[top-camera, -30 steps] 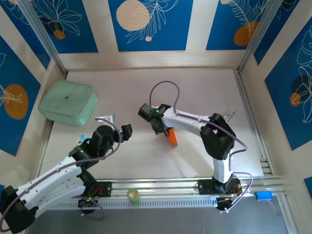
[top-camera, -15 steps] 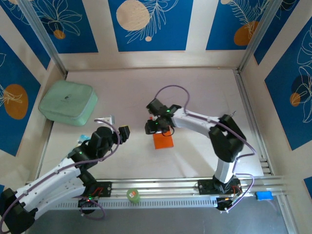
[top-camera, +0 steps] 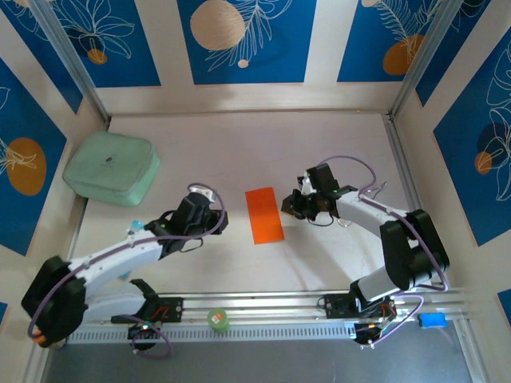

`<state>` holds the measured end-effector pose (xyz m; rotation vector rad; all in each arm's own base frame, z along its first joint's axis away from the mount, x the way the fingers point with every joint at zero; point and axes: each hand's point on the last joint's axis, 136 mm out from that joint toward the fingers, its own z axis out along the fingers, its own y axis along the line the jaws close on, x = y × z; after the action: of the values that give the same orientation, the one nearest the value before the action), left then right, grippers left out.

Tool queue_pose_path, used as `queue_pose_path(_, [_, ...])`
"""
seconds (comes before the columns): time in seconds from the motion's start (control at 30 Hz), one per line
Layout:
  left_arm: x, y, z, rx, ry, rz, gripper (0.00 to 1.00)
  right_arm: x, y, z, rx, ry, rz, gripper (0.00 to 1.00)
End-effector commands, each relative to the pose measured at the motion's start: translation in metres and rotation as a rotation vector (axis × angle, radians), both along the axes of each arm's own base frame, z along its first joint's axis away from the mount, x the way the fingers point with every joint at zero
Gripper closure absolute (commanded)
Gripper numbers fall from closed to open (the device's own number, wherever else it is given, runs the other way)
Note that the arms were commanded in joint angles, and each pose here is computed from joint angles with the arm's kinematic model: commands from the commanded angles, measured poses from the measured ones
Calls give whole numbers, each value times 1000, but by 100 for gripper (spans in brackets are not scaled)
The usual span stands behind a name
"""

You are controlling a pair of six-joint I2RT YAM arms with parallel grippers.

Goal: Fold a paper plane with a square sheet of paper (pick it up from the middle)
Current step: Turn over the paper at the center of the table, then third fold the triangle at the center of the table.

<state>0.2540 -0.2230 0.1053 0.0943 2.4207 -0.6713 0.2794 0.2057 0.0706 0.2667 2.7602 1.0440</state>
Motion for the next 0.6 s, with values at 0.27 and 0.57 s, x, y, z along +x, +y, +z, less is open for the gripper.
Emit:
queue_pose_path(0.27, [6, -76, -12, -230, 205, -173, 79, -3, 27, -9, 98, 35, 88, 89])
queue_pose_path(0.57, [6, -76, -30, -223, 251, -147, 73, 1, 35, -21, 102, 59, 114, 88])
